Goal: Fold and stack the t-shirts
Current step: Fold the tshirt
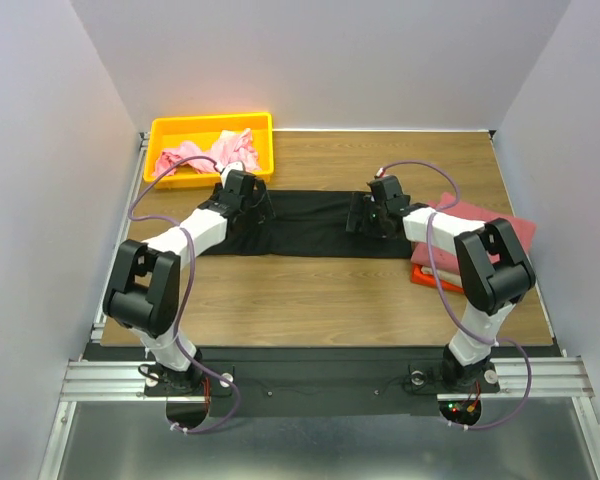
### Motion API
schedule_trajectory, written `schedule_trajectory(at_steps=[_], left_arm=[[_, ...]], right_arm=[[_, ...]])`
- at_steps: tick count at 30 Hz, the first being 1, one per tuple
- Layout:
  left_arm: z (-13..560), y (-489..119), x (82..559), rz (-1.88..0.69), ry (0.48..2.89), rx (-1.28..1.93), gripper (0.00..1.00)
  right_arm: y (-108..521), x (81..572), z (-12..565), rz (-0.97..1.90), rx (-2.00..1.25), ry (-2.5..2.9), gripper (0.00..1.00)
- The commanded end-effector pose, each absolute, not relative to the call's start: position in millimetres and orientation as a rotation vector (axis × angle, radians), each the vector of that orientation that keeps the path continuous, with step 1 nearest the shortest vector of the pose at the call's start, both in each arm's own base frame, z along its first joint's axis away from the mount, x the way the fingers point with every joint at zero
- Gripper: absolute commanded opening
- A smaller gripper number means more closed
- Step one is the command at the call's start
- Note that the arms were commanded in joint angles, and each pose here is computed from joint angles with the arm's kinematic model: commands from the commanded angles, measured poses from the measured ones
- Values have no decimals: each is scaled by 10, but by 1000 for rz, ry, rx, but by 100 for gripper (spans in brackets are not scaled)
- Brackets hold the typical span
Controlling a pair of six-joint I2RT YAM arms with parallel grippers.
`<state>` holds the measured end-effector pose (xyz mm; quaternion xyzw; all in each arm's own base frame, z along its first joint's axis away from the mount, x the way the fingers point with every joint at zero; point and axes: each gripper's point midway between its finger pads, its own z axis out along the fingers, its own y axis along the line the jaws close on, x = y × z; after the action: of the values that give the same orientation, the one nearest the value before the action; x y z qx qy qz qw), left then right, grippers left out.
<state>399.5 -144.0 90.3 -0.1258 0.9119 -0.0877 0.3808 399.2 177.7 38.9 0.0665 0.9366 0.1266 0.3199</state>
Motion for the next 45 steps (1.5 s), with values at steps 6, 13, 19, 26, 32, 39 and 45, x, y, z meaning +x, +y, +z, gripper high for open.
schedule_trajectory(at_steps=[6,13,19,26,32,39,45], left_arm=[[811,-1077,4135,59,2329,-459,98],[797,-901,4267,161,2320,-495,98],[680,-713,4312,299,2356,-504,98],[704,-751,4336,272,2367,-446,98],[795,-823,4450,208,2326,-452,98],[827,-876,4623,156,2320,-453,98],[901,-1189,4549,-96,2328,-378,98]], right_arm=[[1685,3842,172,288,222,2489,100],[1654,3789,65,272,231,2516,100],[1594,3775,45,235,246,2512,100],[1563,3782,59,216,248,2503,100],[1559,3772,36,212,248,2509,100],[1516,3741,69,196,250,2499,100],[1521,3739,66,198,240,2503,100]])
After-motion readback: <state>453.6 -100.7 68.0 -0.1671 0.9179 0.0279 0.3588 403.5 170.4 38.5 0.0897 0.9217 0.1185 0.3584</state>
